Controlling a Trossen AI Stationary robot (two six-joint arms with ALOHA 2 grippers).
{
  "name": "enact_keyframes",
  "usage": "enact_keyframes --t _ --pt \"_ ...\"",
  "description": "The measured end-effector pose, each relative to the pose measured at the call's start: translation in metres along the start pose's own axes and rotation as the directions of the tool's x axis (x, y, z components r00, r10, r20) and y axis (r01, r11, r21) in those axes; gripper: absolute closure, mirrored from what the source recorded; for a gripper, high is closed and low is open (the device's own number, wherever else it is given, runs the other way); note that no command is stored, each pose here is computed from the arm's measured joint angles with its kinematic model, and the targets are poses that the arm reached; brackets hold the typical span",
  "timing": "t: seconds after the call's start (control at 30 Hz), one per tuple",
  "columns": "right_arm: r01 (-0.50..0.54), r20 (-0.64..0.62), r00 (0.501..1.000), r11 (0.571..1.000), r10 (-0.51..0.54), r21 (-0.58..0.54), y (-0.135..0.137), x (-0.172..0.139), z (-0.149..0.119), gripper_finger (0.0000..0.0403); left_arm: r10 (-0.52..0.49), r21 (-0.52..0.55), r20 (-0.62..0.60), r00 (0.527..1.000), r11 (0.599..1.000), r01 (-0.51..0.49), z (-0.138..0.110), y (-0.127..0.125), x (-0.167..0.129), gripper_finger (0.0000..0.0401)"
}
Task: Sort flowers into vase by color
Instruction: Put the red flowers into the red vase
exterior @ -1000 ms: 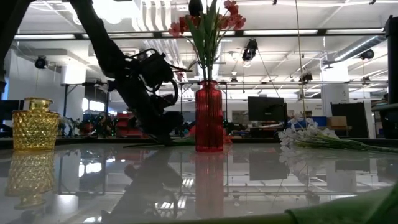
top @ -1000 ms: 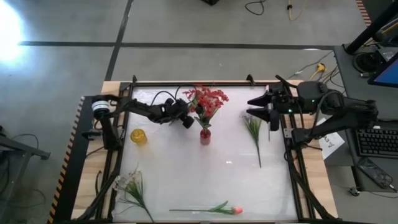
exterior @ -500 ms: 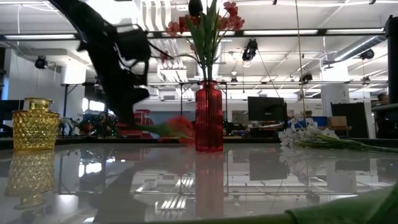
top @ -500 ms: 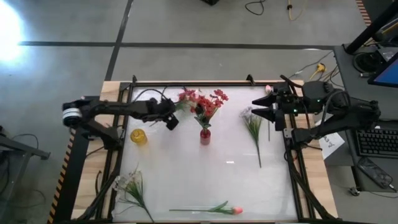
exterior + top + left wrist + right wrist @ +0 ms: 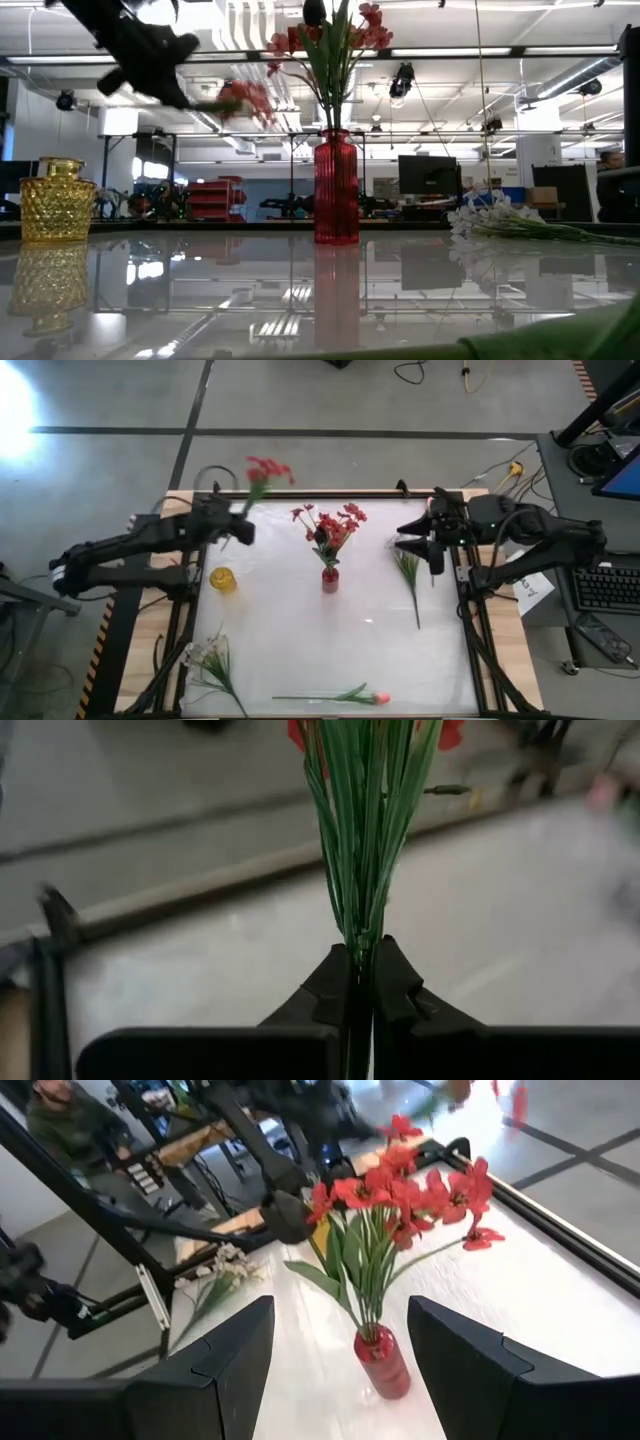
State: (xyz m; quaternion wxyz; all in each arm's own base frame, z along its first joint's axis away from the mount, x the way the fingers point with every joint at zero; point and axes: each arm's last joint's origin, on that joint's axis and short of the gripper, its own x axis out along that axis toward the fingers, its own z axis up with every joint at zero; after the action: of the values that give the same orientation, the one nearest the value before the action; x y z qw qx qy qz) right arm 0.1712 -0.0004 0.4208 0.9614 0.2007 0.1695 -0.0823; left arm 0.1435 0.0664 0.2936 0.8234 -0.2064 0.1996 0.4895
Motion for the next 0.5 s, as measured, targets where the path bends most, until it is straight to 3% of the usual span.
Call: enact_keyframes --t 0.17,0.3,0.4,0.5 --pt "0.013 -0.026 1.0 1.0 -0.013 -0.002 0.0 0.005 -0.002 0.0181 -0.066 -0.049 0.181 0.981 0.996 0.076 0.029 0.012 -0.039 0.0401" --pt "0.003 -0.021 1.0 1.0 -0.003 -0.001 0.001 0.012 0.0 0.0181 -0.222 -0.025 0.291 0.931 0.971 0.239 0.055 0.013 -0.067 0.0401" --pt "-0.027 -0.028 0.999 1.0 0.027 -0.008 0.004 0.022 0.001 0.0181 -0.362 0.044 0.376 0.853 0.927 0.374 0.073 0.009 -0.085 0.0401" --pt "-0.06 -0.003 0.998 0.998 0.06 -0.025 0.007 0.031 0.004 0.0181 -0.495 0.139 0.462 0.736 0.86 0.491 0.088 0.003 -0.099 0.0401"
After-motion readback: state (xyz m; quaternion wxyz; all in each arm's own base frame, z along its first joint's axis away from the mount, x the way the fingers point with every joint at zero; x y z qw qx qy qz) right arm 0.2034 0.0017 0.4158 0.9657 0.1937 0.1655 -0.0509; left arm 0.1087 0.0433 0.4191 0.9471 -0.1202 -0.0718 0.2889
